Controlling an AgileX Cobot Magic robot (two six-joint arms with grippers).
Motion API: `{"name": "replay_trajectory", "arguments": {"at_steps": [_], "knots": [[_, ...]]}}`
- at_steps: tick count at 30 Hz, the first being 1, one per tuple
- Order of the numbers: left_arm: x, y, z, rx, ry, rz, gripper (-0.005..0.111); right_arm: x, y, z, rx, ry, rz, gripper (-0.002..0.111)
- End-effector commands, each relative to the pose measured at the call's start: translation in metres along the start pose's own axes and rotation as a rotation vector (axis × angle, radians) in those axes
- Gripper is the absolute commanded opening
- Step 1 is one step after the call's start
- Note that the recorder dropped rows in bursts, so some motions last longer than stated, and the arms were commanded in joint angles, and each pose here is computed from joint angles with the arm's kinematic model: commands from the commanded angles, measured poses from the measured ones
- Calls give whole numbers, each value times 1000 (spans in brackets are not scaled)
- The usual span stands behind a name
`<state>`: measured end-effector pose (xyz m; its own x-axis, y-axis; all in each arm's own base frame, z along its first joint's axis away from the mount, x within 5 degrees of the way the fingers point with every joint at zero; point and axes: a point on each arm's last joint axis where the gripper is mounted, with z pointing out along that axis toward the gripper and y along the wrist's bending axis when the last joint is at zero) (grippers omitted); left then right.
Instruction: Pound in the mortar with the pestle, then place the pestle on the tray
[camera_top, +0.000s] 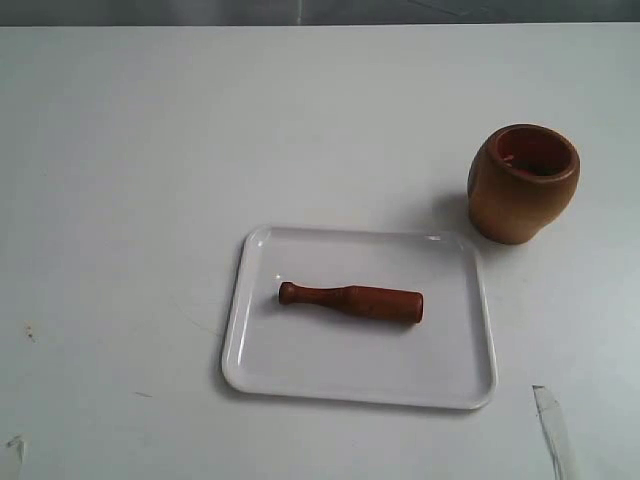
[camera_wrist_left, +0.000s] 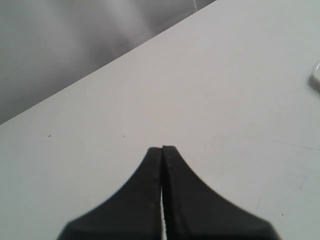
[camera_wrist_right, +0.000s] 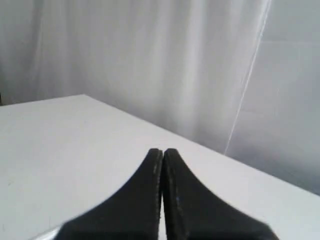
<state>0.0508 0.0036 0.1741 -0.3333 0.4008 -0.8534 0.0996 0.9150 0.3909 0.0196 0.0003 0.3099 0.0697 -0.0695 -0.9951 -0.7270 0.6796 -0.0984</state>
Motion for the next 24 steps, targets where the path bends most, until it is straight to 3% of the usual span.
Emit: {"name": "replay_trajectory", "arguments": {"at_steps": [1, 5, 8, 24], "knots": [[0, -1, 0, 8, -7, -12, 0, 12, 6, 9, -38, -18, 21, 0], [0, -1, 0, 8, -7, -12, 0, 28, 14, 20, -78, -69, 27, 0], [0, -1, 0, 8, -7, -12, 0, 36, 21, 23, -144, -26, 278, 0], [0, -1, 0, 8, -7, -12, 0, 103, 32, 43, -156, 10, 148, 0]]}}
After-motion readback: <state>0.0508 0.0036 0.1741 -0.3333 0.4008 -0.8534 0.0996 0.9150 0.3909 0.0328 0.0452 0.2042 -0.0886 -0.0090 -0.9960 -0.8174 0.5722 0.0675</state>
